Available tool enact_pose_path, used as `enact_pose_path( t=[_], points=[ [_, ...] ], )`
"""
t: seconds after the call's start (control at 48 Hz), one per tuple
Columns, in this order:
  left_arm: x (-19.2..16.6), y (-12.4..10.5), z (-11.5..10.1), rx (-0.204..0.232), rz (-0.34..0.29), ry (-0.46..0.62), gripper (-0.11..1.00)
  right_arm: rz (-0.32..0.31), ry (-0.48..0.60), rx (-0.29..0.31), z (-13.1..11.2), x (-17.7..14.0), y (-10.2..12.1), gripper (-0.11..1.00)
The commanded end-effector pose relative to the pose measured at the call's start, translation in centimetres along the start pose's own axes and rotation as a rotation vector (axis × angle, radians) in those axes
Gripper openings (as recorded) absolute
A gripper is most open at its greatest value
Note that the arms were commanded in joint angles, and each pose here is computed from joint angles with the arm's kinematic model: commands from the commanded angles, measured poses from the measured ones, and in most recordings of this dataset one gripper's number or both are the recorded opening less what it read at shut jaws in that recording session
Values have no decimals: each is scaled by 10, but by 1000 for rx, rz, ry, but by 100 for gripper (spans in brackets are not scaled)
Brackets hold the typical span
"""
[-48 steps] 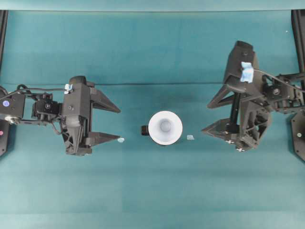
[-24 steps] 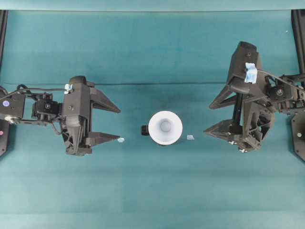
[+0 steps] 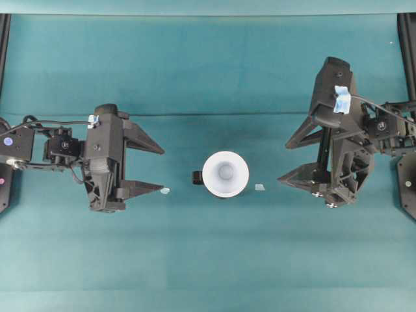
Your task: Put the paper cup into the moved cup holder.
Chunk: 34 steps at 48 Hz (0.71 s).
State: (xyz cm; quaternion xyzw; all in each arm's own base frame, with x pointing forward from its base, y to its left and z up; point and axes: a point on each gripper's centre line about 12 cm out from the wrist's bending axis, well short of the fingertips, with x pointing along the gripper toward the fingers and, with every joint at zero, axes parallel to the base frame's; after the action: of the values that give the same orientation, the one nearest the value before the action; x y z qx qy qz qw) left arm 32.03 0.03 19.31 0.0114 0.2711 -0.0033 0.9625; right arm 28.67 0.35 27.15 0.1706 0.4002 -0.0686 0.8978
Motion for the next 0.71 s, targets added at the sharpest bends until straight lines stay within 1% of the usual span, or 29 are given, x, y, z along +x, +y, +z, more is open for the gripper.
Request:
enact_pose_path(
  t=[0.0, 0.688],
  points=[
    [-3, -1, 8, 3, -2, -28, 83, 10, -24, -1, 4, -5, 2, 92],
    [-3, -1, 6, 2, -2, -14, 84, 8, -18, 2, 2, -4, 1, 92]
  ],
)
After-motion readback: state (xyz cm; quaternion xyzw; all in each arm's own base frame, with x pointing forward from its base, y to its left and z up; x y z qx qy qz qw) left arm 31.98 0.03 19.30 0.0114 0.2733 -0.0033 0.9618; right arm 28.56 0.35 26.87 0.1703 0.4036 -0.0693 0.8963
